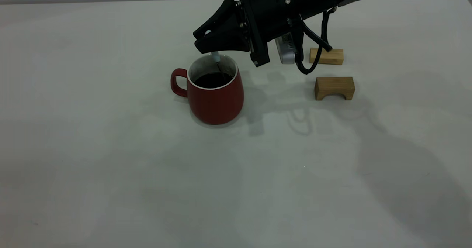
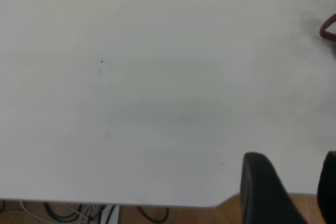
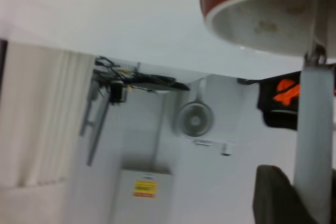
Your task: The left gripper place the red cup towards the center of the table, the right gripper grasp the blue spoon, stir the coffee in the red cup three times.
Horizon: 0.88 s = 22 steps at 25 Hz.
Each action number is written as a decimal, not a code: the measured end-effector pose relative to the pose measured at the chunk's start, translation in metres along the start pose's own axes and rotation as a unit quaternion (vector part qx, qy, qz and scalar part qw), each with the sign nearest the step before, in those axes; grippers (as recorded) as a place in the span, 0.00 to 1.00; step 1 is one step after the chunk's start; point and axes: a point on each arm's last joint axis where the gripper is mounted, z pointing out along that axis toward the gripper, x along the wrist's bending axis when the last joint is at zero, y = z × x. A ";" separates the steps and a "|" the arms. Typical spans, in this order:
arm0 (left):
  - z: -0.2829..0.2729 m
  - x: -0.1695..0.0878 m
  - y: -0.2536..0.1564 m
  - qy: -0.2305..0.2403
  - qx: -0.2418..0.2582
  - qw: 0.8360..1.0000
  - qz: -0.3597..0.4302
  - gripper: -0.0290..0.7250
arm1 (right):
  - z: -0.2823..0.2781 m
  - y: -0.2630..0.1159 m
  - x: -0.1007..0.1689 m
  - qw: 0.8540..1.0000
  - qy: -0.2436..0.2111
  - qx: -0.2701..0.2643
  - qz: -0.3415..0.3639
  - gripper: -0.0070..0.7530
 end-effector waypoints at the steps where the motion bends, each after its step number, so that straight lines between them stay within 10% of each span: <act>1: 0.000 0.000 0.000 0.000 0.000 1.000 0.000 0.48 | 0.000 0.000 0.000 1.000 -0.001 0.002 -0.020 0.31; 7: 0.000 0.000 0.000 0.000 0.000 1.000 0.000 0.48 | 0.000 0.000 -0.006 0.992 -0.034 0.003 -0.120 0.56; 14: 0.000 0.000 0.000 0.000 0.000 1.000 0.000 0.48 | -0.017 -0.024 -0.003 0.970 -0.097 -0.027 -0.220 0.60; 22: 0.000 0.000 0.000 0.000 0.000 1.000 0.000 0.48 | -0.074 -0.098 0.009 0.878 -0.201 -0.110 -0.420 0.60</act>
